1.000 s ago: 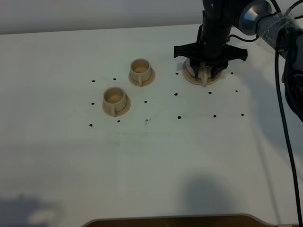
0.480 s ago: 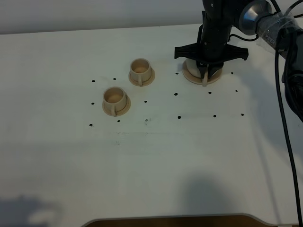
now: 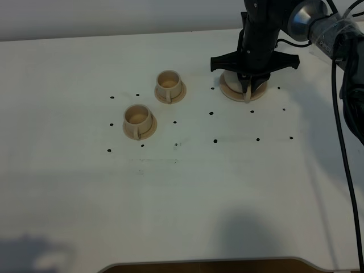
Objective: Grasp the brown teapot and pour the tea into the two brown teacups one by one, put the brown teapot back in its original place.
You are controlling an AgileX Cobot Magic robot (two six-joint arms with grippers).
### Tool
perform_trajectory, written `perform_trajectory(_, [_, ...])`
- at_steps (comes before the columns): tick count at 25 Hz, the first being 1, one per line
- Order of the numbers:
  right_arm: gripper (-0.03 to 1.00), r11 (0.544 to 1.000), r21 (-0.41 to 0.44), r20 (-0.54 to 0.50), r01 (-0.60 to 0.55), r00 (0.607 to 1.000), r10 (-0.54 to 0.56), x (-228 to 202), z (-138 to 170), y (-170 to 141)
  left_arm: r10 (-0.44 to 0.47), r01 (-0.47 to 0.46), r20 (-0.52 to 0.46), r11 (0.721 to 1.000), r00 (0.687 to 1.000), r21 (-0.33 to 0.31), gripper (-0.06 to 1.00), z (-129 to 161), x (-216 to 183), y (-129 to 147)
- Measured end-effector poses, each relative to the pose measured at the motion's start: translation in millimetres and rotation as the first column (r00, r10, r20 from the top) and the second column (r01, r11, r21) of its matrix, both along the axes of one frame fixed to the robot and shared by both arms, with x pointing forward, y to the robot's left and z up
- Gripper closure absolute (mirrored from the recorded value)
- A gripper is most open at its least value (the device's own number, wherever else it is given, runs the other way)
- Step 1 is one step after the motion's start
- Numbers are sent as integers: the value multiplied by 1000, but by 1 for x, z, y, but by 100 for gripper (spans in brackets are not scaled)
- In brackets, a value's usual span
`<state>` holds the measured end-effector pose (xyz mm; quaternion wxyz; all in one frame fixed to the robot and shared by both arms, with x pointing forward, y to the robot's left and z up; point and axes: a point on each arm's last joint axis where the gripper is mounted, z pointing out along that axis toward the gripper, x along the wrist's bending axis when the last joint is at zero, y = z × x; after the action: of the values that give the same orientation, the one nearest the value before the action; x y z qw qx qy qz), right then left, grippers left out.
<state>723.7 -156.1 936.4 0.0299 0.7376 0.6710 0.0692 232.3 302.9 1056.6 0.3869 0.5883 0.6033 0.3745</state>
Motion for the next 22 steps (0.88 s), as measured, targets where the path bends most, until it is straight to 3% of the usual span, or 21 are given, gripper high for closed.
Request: perform_trajectory(22, [85,999,-40,54,-36,998,39,0,16,0,0,0,0,1000,1000,0,48,0,0,0])
